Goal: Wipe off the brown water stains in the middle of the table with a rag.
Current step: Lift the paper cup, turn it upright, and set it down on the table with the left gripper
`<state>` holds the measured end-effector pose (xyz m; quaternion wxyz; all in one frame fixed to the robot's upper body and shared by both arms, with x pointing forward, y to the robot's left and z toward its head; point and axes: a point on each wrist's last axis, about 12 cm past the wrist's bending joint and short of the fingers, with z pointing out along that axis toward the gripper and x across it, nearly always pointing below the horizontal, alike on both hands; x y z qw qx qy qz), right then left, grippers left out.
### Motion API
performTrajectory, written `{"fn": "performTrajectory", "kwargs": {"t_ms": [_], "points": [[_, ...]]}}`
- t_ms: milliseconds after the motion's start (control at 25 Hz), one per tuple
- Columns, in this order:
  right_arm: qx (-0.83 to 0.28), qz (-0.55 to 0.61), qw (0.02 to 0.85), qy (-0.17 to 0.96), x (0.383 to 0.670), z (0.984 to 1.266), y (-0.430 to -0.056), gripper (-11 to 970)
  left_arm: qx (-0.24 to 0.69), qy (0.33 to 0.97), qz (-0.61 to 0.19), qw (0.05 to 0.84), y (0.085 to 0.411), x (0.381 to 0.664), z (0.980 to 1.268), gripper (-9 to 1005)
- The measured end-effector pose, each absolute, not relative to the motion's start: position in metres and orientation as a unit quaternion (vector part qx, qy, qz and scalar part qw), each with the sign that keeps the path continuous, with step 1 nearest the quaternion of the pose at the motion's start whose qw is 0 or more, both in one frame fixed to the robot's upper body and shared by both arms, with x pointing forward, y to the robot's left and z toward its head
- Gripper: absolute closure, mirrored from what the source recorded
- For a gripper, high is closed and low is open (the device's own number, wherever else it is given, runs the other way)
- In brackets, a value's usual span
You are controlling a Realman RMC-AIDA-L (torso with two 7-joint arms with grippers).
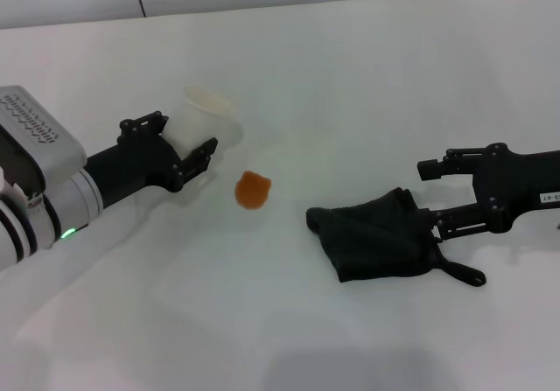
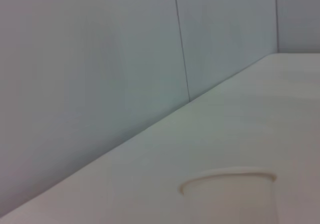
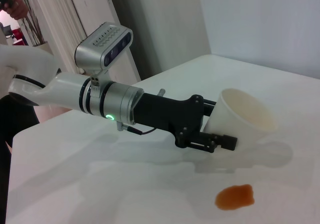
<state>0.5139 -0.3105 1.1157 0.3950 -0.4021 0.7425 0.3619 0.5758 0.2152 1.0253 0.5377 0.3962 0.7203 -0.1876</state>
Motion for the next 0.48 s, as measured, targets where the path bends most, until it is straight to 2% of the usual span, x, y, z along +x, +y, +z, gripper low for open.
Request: {"fn": "performTrajectory", "kwargs": {"t_ms": [480], "points": [[-0.403,0.360,0.395,0.743,0.5149,1.1159,-0.3103,149,0.389,0.731,-0.190,0.528,0.2211,0.5660,1.0169,442]]}}
